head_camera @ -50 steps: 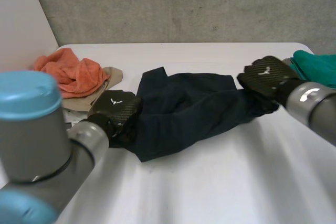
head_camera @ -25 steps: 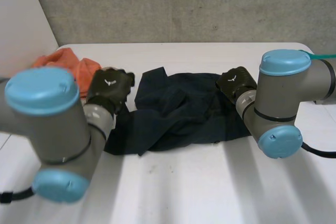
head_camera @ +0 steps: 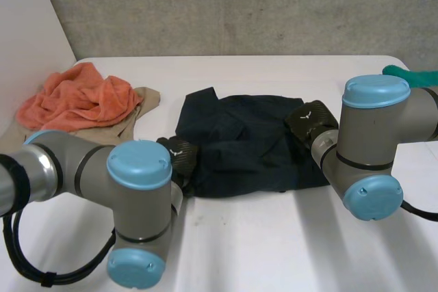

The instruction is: Fold the laundry.

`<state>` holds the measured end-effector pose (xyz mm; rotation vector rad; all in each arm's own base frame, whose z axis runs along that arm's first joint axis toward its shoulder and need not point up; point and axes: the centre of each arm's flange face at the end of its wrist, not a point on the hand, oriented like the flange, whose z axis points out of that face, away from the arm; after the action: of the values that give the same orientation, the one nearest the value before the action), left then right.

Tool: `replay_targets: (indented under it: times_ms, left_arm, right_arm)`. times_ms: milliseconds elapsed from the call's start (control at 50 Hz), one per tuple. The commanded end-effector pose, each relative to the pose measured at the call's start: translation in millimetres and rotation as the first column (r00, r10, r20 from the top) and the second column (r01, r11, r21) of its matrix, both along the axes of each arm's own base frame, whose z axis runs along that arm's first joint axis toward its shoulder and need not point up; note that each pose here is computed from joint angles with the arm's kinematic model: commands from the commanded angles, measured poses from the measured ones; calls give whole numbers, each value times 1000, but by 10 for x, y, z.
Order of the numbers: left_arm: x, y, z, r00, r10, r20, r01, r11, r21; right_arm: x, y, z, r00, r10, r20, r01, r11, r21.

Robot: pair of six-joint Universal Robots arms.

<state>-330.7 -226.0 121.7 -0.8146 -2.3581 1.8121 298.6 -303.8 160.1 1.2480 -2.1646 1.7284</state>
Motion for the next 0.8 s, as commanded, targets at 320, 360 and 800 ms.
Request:
replay_targets:
  times_ms: [320, 360, 800]
  left_arm:
    - [29, -176, 164, 999, 21, -46, -24, 997, -71]
    - [40, -181, 186, 998, 22, -50, -26, 997, -73]
    - [551, 538, 1123, 987, -110, 116, 118, 991, -62]
  right_arm:
    - [-64, 75, 51, 1000, 0, -2, 0, 1000, 10]
    - [-71, 85, 66, 1000, 1, -5, -1, 1000, 7]
    - [-541, 771, 829, 983, 150, -109, -134, 980, 145]
